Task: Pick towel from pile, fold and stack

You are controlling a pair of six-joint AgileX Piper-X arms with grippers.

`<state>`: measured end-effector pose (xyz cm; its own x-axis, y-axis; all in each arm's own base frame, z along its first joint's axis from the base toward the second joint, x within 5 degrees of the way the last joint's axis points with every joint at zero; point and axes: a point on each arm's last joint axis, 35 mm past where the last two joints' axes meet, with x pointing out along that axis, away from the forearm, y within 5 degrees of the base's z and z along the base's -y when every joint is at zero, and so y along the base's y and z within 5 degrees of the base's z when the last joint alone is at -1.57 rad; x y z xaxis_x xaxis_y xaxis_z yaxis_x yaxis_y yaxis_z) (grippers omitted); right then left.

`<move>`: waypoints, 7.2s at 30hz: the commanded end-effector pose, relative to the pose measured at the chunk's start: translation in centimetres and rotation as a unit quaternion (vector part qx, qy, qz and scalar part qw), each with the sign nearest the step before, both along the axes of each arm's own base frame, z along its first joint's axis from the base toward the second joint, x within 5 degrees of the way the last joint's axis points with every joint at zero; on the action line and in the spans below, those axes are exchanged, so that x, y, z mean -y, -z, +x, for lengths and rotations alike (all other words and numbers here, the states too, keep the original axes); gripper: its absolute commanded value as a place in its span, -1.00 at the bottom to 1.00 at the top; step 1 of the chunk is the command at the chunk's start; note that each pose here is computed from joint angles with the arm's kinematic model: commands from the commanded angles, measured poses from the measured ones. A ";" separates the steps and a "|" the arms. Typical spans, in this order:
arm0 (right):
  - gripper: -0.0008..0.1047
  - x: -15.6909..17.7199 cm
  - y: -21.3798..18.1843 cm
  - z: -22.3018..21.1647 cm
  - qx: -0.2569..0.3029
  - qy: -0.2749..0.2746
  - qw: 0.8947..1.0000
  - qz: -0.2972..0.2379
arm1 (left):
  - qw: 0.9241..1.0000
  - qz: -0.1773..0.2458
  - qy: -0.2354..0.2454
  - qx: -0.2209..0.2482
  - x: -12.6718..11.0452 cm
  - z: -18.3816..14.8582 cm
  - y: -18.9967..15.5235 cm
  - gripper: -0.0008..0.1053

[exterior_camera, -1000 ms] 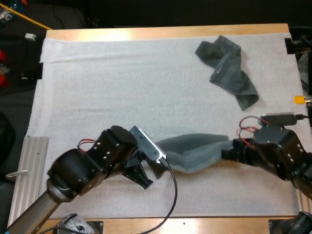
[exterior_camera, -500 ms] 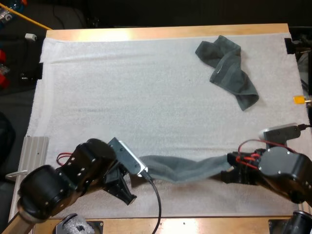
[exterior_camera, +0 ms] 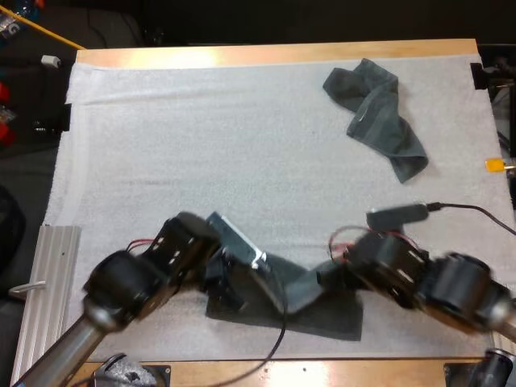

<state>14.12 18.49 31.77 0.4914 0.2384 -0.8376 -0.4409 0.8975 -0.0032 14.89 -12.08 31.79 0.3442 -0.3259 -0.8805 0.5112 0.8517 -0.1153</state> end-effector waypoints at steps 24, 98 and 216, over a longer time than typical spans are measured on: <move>-0.99 2.0 7.5 12.1 -0.033 0.133 0.990 0.013 | 0.984 -0.094 -0.109 -0.102 -2.4 13.4 10.7 -0.98; -0.99 -5.4 12.4 8.5 -0.217 -0.072 0.973 0.002 | 0.985 -0.132 -0.074 -0.079 -6.0 0.8 -1.4 0.09; -0.99 -7.2 1.4 16.2 0.039 0.033 0.995 0.086 | 0.987 -0.132 -0.015 -0.090 -4.8 0.0 -1.3 0.09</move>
<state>30.53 25.95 29.72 0.5635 0.3525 -0.7471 -0.3842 0.9125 0.1406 15.12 -7.21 32.88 0.2061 -0.5367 -0.8182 0.4258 0.8020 -0.4188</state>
